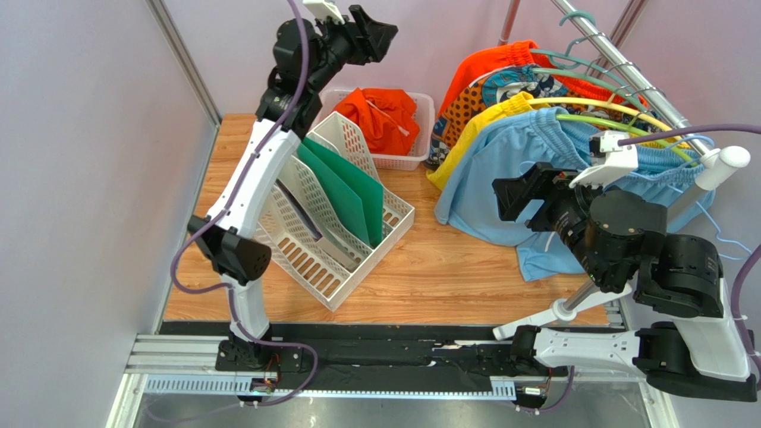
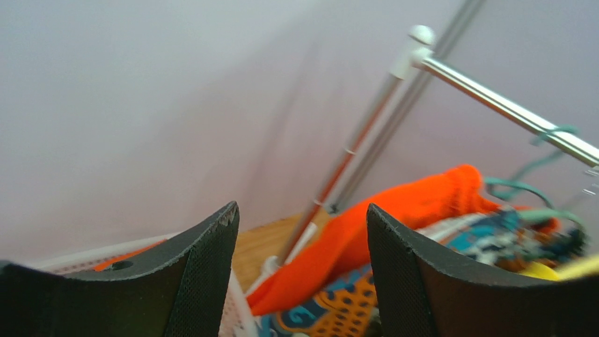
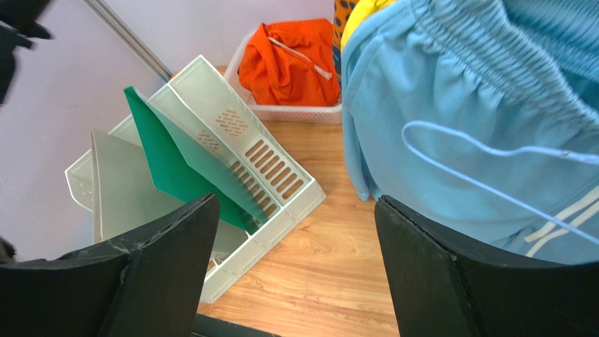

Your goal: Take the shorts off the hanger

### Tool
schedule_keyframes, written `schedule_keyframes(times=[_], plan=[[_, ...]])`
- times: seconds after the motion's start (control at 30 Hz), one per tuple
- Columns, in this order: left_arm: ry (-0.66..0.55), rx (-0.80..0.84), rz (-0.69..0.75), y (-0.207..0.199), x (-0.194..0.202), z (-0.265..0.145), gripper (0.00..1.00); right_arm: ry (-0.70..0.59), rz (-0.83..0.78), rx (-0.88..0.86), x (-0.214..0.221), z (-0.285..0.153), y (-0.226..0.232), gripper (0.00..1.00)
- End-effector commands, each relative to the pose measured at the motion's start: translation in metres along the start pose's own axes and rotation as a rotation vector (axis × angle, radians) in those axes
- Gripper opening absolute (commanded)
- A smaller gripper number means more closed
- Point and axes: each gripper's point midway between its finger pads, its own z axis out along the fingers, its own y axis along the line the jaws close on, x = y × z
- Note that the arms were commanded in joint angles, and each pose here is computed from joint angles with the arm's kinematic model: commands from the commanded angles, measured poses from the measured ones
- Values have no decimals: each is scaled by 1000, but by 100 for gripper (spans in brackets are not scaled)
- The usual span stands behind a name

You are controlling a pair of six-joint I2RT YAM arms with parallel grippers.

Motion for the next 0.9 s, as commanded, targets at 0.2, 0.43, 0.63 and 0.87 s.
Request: schedule_keyframes(times=[0.2, 0.43, 0.63, 0.87], plan=[[334, 463, -48, -147, 20, -130, 65, 172, 56, 64, 69, 6, -9, 87], [411, 657, 35, -211, 36, -190, 65, 281, 62, 121, 136, 16, -21, 87], [430, 720, 76, -228, 60, -164, 62, 412, 170, 146, 189, 5, -34, 86], [376, 782, 133, -240, 70, -121, 61, 509, 257, 212, 220, -7, -45, 80]])
